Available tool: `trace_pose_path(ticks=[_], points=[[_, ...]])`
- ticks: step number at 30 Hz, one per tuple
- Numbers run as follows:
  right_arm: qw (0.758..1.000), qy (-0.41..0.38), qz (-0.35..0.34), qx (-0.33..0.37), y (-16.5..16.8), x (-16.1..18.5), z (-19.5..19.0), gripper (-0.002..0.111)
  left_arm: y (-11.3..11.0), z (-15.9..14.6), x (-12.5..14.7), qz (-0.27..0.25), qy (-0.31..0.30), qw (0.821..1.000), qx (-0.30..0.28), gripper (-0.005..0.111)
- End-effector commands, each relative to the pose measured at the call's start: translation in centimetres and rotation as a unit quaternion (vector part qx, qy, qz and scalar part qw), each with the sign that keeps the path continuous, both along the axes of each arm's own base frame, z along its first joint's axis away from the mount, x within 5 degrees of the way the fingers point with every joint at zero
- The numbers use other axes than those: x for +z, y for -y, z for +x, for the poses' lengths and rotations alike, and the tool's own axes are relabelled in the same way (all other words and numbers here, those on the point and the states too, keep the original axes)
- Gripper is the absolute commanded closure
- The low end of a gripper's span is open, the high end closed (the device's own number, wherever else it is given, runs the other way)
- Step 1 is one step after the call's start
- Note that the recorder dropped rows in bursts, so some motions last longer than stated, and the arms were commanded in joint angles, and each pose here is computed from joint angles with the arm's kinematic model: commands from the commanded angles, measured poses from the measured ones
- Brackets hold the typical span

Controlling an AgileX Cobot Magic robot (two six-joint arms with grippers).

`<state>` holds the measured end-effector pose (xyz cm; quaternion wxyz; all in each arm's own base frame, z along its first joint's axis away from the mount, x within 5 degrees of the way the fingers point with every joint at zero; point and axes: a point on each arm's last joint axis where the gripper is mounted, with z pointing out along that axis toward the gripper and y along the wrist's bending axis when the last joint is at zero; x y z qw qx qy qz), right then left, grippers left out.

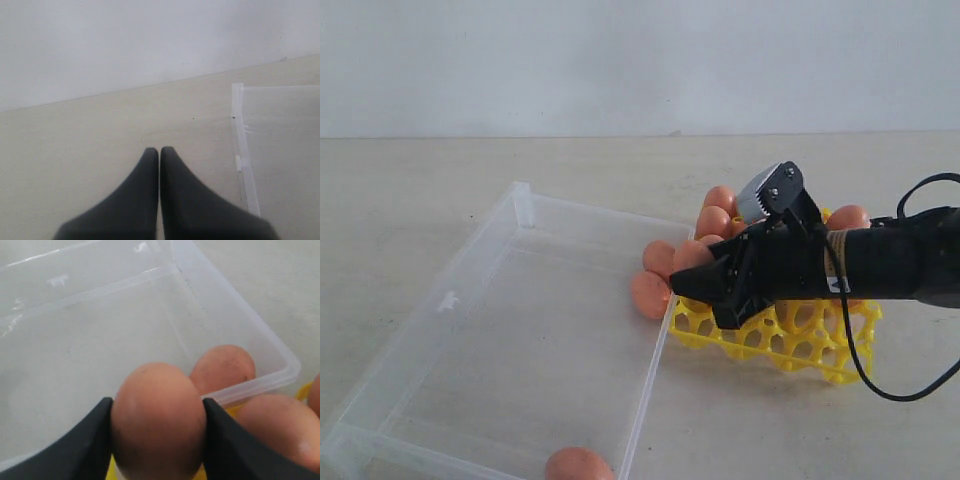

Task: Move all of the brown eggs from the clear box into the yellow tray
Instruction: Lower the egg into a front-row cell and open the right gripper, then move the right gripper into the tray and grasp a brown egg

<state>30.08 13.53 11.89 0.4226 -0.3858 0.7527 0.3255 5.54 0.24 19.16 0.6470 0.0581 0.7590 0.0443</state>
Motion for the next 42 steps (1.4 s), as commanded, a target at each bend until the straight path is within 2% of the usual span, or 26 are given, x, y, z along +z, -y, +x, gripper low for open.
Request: trace_pose_path(ticks=[1,8,11,14,15,16,18,19,25,28,32,35,38,40,42], points=[[0.999,0.005,-0.047,-0.008,-0.1,-0.6,0.1,0.109,0.0,0.0,0.0,-0.005,0.002,1.000,-0.002,0.105],[0.999,0.006,-0.037,-0.005,-0.1,-0.5,0.1,0.108,0.0,0.0,0.0,-0.005,0.002,1.000,-0.002,0.105],[1.000,0.009,-0.026,0.000,-0.2,-0.3,0.0,0.101,0.0,0.0,0.0,-0.005,0.002,1.000,-0.002,0.105],[1.000,0.008,-0.021,-0.009,-0.2,-0.2,0.1,0.083,0.0,0.0,0.0,-0.005,0.002,1.000,-0.002,0.105],[1.000,0.006,-0.022,-0.013,-0.2,-0.3,0.2,0.075,0.0,0.0,0.0,-0.005,0.002,1.000,-0.002,0.105],[1.000,0.006,-0.023,-0.014,-0.2,-0.3,0.2,0.061,0.0,0.0,0.0,-0.005,0.002,1.000,-0.002,0.105],[1.000,0.006,-0.023,-0.014,-0.2,-0.3,0.2,0.046,0.0,0.0,0.0,-0.005,0.002,1.000,-0.002,0.105],[1.000,0.006,-0.023,-0.014,-0.2,-0.3,0.2,0.044,0.0,0.0,0.0,-0.005,0.002,1.000,-0.002,0.105],[1.000,0.004,-0.001,-0.019,-0.3,0.1,0.2,0.043,0.0,0.0,0.0,-0.005,0.002,1.000,-0.002,0.105],[0.998,0.014,0.067,0.005,-0.9,1.6,-0.1,0.043,0.0,0.0,0.0,-0.005,0.002,1.000,-0.002,0.105],[0.982,0.058,0.179,0.037,-1.5,5.0,-0.7,0.043,0.0,0.0,0.0,-0.005,0.002,1.000,-0.002,0.105],[0.973,0.084,0.214,0.000,-1.7,7.2,-0.4,0.043,0.0,0.0,0.0,-0.005,0.002,1.000,-0.002,0.105],[0.962,0.121,0.243,0.023,-3.9,10.1,-0.8,0.043,0.0,0.0,0.0,-0.005,0.002,1.000,-0.002,0.105],[0.963,0.139,0.226,0.041,-6.0,11.7,-1.1,0.043,0.0,0.0,0.0,-0.005,0.002,1.000,-0.002,0.105],[0.979,0.148,0.139,0.026,-9.3,12.8,-0.8,0.043,0.0,0.0,0.0,-0.005,0.002,1.000,-0.002,0.105]])
